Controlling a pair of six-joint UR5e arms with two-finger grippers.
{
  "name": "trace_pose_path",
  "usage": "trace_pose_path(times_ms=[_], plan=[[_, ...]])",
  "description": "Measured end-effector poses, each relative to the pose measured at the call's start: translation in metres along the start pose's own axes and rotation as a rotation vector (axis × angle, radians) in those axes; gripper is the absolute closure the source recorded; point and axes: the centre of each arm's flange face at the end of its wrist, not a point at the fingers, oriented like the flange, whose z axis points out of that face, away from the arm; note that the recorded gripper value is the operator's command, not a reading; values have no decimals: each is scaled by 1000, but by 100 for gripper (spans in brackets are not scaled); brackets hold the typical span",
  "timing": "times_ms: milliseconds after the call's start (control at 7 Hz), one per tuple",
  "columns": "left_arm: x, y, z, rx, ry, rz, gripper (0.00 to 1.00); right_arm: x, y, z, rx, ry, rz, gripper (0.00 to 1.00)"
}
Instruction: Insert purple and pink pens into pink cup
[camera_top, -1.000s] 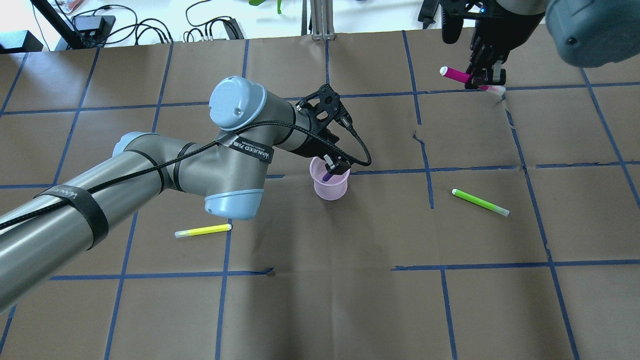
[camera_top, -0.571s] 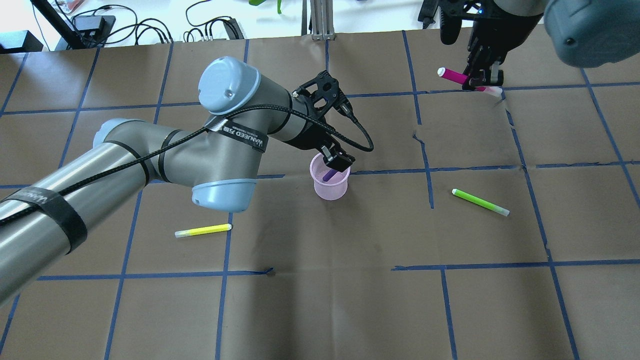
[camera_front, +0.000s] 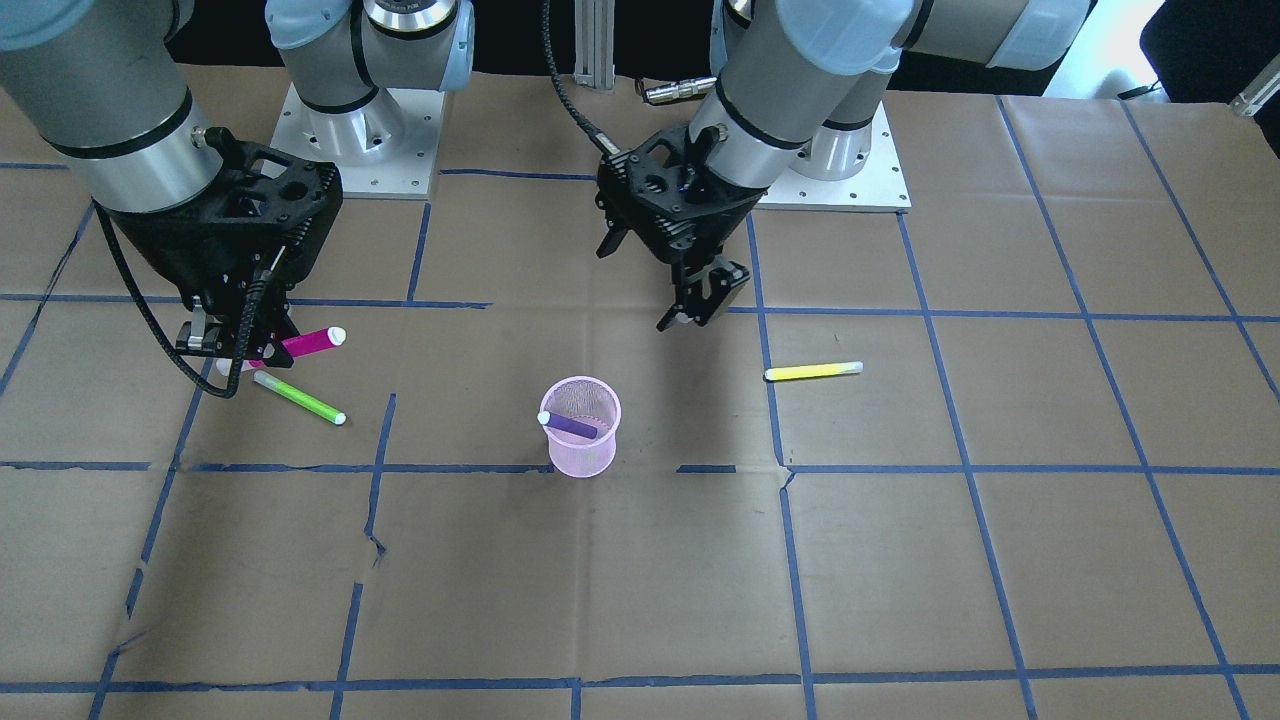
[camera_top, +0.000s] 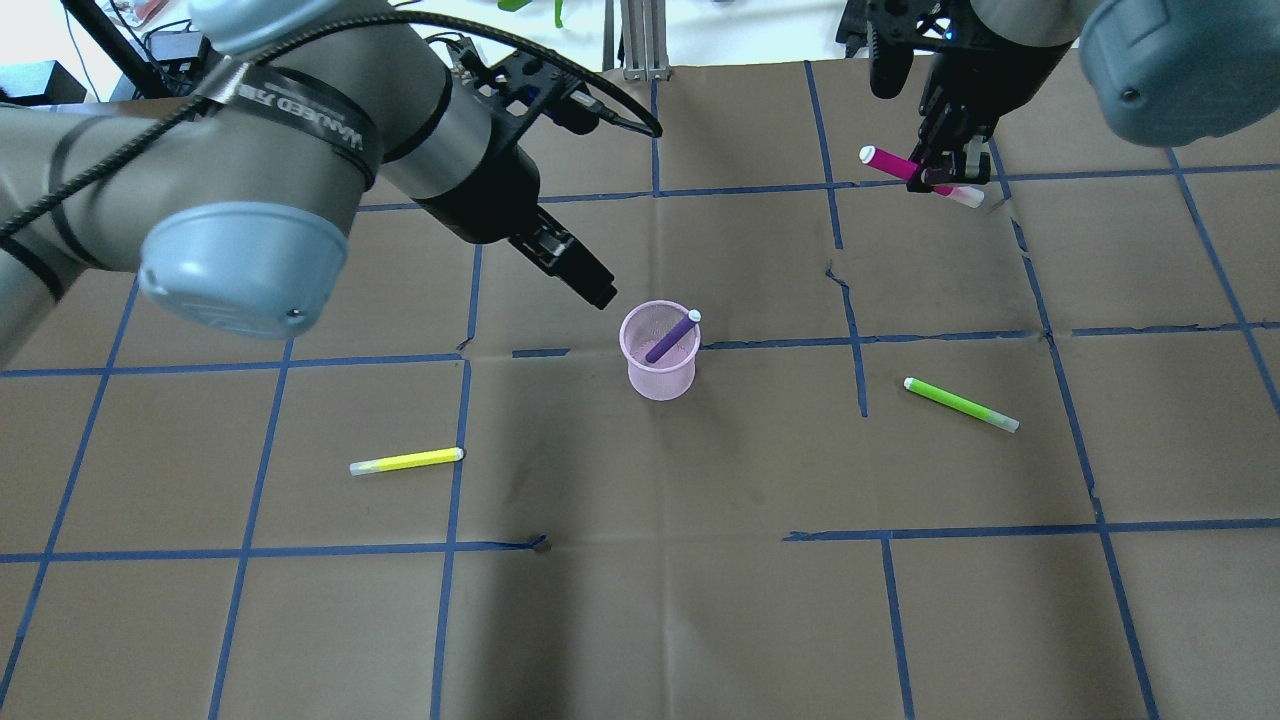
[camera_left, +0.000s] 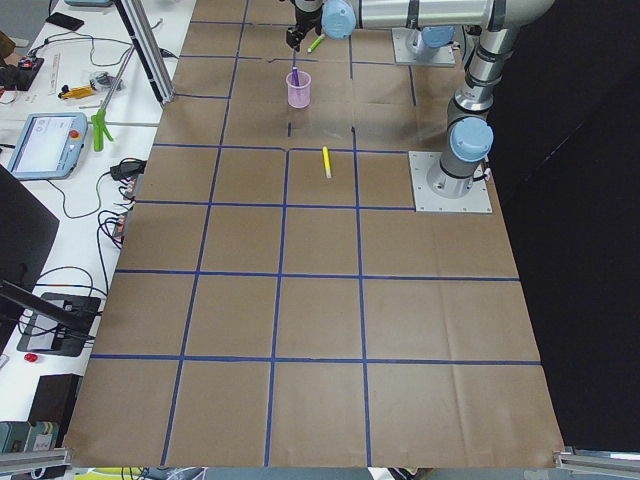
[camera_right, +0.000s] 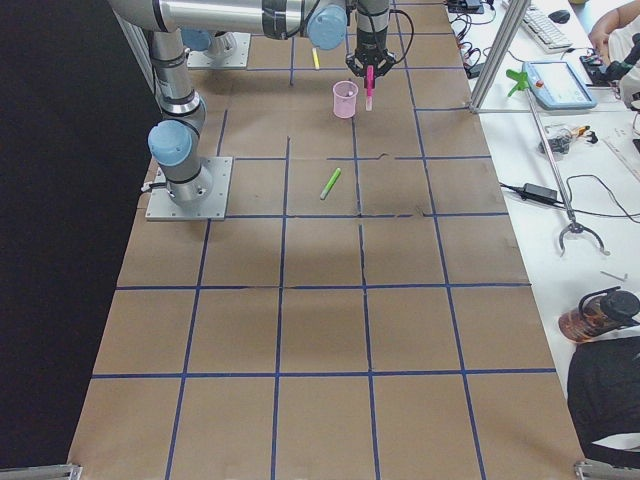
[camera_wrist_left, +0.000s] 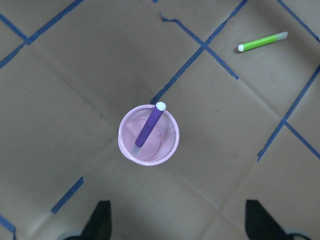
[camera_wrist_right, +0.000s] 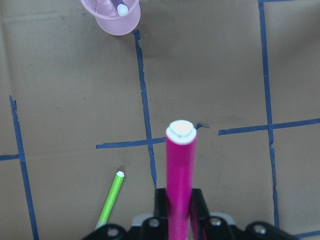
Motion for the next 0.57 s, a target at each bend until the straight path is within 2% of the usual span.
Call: trace_pose_path(times_ms=[286, 571], plan=[[-18, 8, -33, -52, -110, -179, 2, -7, -3, 18, 44, -31, 12, 100], [-31, 21, -75, -126, -267, -336, 2, -13, -9, 28, 102, -47, 54, 100]])
